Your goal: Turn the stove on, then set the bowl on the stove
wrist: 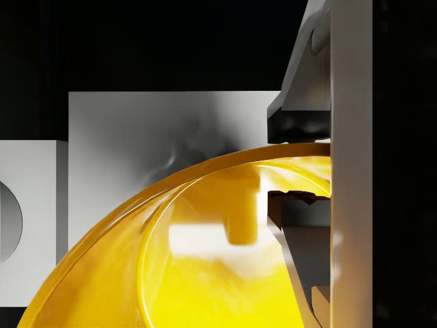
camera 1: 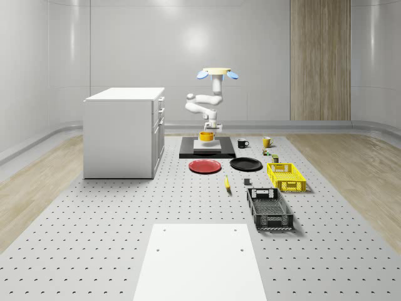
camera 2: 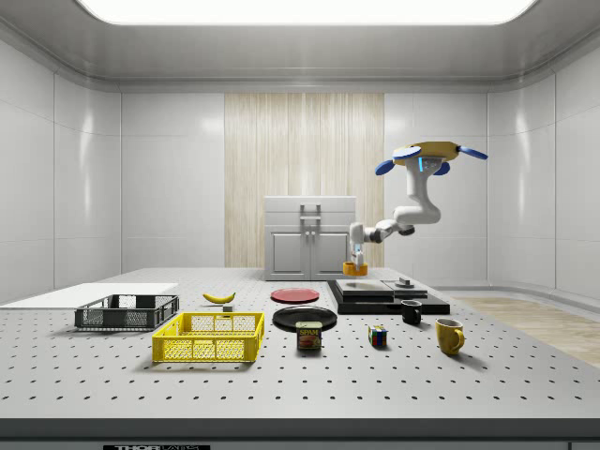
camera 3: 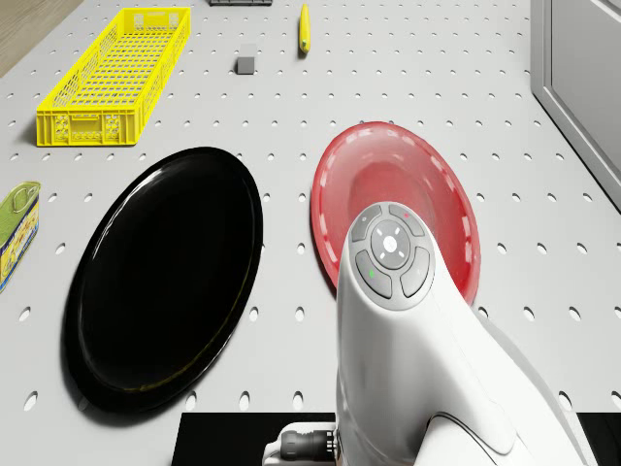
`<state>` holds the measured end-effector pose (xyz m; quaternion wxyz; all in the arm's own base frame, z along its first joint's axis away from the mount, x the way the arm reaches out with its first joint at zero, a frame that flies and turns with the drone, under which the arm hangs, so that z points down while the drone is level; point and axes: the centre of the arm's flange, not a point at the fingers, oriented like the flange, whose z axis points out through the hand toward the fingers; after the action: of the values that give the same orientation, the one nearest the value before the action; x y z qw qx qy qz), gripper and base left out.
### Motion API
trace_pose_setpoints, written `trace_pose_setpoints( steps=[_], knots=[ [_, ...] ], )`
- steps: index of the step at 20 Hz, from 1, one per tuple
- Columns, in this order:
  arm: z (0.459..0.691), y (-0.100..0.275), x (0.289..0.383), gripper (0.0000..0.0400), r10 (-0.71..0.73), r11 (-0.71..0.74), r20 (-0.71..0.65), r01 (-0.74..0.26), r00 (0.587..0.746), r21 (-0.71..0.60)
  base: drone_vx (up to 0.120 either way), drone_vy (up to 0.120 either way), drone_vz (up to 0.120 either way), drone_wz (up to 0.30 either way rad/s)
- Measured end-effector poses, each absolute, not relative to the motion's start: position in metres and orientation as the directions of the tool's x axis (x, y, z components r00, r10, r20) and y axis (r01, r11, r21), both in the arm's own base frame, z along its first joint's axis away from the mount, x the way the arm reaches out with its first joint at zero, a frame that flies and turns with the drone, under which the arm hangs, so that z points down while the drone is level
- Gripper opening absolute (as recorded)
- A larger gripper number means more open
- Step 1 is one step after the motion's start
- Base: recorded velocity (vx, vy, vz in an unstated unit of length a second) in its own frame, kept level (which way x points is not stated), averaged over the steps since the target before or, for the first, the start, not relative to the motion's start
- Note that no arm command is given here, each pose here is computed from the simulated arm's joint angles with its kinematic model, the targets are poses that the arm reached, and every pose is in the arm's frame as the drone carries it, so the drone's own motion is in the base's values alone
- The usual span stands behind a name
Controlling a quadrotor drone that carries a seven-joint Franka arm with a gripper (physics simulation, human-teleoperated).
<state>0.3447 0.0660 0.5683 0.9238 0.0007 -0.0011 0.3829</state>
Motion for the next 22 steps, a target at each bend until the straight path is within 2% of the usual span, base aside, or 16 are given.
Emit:
trace_pose_setpoints(
  steps=[11, 14, 16, 19, 22],
  knots=[
    [0.607, 0.066, 0.3447, 0.01, 0.708, 0.707, 0.003, -0.708, 0.707, 0.0, 0.0, 0.0, 0.0, 0.0],
    [0.612, 0.066, 0.3447, 0.0246, 0.708, 0.707, 0.003, -0.708, 0.707, 0.0, 0.0, 0.0, 0.0, 0.0],
    [0.609, 0.066, 0.3447, 0.0306, 0.708, 0.707, 0.003, -0.708, 0.707, 0.0, 0.0, 0.0, 0.0, 0.0],
    [0.6, 0.066, 0.3447, 0.0356, 0.708, 0.707, 0.003, -0.708, 0.707, 0.0, 0.0, 0.0, 0.0, 0.0],
    [0.588, 0.066, 0.3447, 0.0379, 0.708, 0.707, 0.002, -0.708, 0.707, 0.0, 0.0, 0.0, 0.0, 0.0]
  ],
)
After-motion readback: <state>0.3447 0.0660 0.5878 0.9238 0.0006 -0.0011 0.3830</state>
